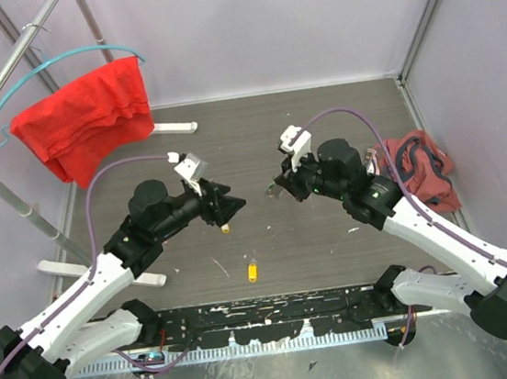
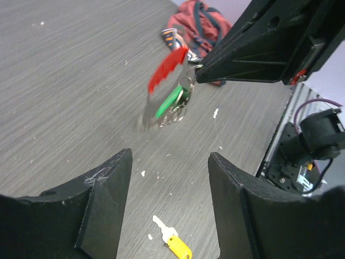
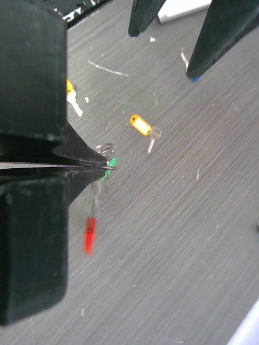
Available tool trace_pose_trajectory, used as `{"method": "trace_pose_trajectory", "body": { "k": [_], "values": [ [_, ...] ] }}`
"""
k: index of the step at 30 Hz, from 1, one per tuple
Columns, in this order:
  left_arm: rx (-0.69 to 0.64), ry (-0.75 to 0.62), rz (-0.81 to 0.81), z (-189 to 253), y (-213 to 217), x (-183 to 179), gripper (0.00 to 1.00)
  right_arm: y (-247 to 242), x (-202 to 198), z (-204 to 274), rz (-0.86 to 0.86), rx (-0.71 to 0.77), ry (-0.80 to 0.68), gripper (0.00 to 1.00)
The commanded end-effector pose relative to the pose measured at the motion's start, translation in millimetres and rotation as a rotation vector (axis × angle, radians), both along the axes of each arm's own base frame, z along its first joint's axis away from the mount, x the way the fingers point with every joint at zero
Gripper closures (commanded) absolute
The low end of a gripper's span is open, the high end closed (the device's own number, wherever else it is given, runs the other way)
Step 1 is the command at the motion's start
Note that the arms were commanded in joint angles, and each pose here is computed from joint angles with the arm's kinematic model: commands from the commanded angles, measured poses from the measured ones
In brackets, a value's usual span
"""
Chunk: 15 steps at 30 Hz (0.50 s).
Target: Put the keys on the keyring
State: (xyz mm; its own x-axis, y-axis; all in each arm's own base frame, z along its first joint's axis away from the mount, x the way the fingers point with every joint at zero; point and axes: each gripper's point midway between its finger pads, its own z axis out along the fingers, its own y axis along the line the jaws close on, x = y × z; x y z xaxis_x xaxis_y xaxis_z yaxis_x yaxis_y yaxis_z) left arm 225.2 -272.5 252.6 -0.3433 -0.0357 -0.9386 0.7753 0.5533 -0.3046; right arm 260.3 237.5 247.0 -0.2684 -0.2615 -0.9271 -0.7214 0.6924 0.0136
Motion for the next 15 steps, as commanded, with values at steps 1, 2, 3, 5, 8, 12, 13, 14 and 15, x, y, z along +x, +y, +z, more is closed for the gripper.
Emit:
{"method": "trace_pose_trajectory", "body": {
  "k": [1, 2, 3, 5, 8, 12, 13, 14, 15],
  "values": [
    [-0.063, -0.138, -0.109, 42.5, -3.5, -17.2, 0.35, 19.2, -15.4, 69.8, 0.159, 0.135, -0.174, 0.99],
    [-0.069, -0.15, -0.127, 48.7, -3.6, -21.3, 0.36, 19.4, -17.0, 79.0, 0.161, 0.154, -0.183, 0.99],
    [-0.077, -0.163, -0.148, 54.5, -3.6, -25.9, 0.37, 20.2, -18.6, 87.2, 0.165, 0.172, -0.188, 0.99],
    [-0.102, -0.189, -0.189, 68.0, -3.6, -36.2, 0.41, 23.3, -24.4, 107.0, 0.195, 0.211, -0.208, 0.99],
    [-0.13, -0.22, -0.231, 82.5, -1.5, -48.7, 0.49, 29.6, -37.8, 129.3, 0.27, 0.263, -0.237, 0.99],
    [-0.145, -0.239, -0.244, 94.0, 3.6, -57.9, 0.54, 33.7, -54.3, 150.3, 0.355, 0.31, -0.28, 0.99],
    [-0.147, -0.241, -0.247, 96.6, 4.8, -60.0, 0.54, 34.4, -58.0, 154.3, 0.373, 0.319, -0.288, 0.99],
    [-0.148, -0.244, -0.245, 99.2, 6.4, -61.4, 0.55, 35.1, -61.5, 158.0, 0.391, 0.327, -0.295, 0.99],
    [-0.149, -0.243, -0.245, 101.2, 7.6, -62.9, 0.56, 35.3, -65.1, 163.3, 0.405, 0.338, -0.303, 0.99]
  ]
}}
